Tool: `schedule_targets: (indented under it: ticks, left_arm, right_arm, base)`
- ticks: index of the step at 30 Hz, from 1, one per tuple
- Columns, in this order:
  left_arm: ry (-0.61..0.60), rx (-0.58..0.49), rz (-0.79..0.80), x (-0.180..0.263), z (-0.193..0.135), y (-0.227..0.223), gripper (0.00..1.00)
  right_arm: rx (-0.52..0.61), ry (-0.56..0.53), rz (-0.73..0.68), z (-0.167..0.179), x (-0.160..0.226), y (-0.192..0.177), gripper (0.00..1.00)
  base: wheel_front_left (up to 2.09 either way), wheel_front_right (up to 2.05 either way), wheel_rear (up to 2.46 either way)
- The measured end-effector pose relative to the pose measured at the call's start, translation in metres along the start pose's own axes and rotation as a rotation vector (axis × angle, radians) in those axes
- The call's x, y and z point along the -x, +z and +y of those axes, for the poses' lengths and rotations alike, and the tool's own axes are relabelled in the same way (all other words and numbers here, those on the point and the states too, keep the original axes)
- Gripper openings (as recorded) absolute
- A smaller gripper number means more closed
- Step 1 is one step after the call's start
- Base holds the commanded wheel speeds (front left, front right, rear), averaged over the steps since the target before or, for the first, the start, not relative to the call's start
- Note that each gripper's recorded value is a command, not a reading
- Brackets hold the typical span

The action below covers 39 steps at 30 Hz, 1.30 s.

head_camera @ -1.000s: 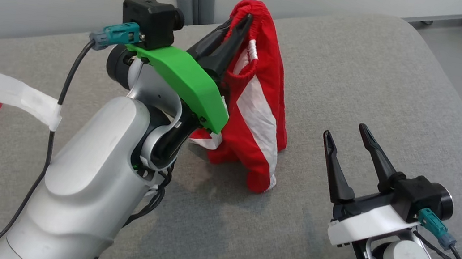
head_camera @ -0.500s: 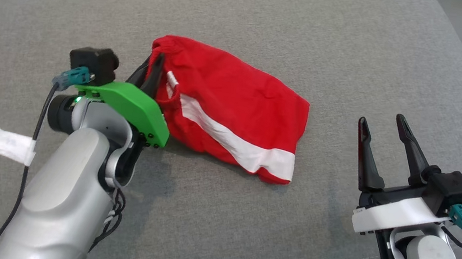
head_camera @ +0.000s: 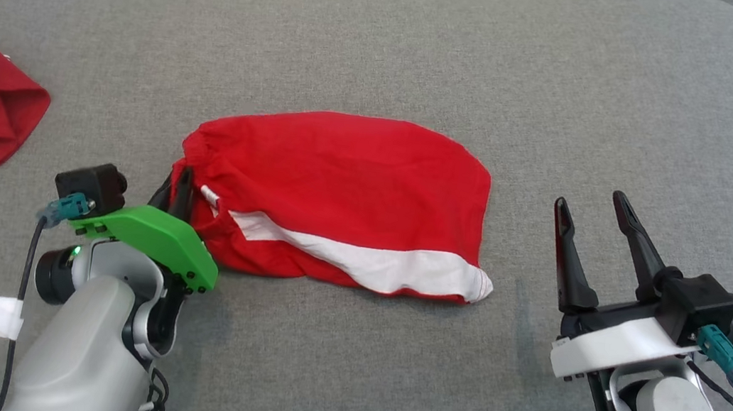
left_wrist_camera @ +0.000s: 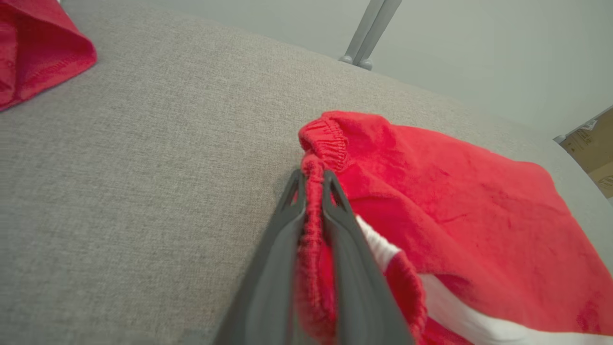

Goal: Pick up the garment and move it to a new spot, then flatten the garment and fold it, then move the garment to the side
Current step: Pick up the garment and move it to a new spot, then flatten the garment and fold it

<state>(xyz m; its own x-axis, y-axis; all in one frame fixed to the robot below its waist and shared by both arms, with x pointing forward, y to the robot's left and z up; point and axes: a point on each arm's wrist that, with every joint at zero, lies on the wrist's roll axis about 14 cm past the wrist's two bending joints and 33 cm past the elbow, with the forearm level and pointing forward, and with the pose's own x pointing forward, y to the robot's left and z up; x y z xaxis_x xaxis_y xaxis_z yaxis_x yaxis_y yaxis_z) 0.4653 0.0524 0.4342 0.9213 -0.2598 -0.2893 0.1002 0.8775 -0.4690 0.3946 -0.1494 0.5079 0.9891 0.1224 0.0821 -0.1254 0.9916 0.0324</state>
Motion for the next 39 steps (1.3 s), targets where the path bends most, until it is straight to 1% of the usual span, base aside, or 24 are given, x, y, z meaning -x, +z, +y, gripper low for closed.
schedule_targets:
  ticks: [1, 8, 17, 23, 26, 33, 39]
  left_arm:
    - [0.019, 0.014, 0.004, 0.004, 0.006, -0.004, 1.0]
    - [0.042, 0.033, -0.011, 0.011, 0.012, -0.003, 1.0]
    - [-0.038, 0.011, -0.012, 0.021, 0.0, -0.005, 1.0]
    - [-0.016, -0.029, 0.072, 0.036, 0.017, -0.031, 1.0]
    - [-0.016, -0.039, 0.078, 0.036, 0.019, -0.032, 1.0]
    - [-0.045, -0.04, 0.091, 0.032, 0.012, -0.036, 1.0]
    - [-0.092, -0.069, 0.106, 0.025, -0.001, -0.04, 1.0]
  right_arm:
    - [0.0, 0.003, 0.001, 0.001, 0.001, 0.0, 1.0]
    - [0.005, -0.005, 0.002, -0.002, 0.002, 0.0, 1.0]
    - [0.007, 0.004, -0.005, -0.001, 0.002, 0.003, 1.0]
    - [0.003, 0.01, 0.002, 0.003, 0.006, 0.001, 1.0]
    - [0.003, 0.013, 0.002, 0.003, 0.006, 0.001, 1.0]
    - [-0.002, 0.017, 0.009, 0.004, 0.01, -0.001, 1.0]
    - [0.0, 0.0, 0.022, -0.002, 0.014, -0.004, 1.0]
  base:
    - [0.0, 0.0, 0.0]
    - [0.0, 0.0, 0.0]
    - [0.0, 0.0, 0.0]
    - [0.0, 0.0, 0.0]
    - [0.0, 0.0, 0.0]
    - [0.0, 0.0, 0.0]
    - [0.0, 0.0, 0.0]
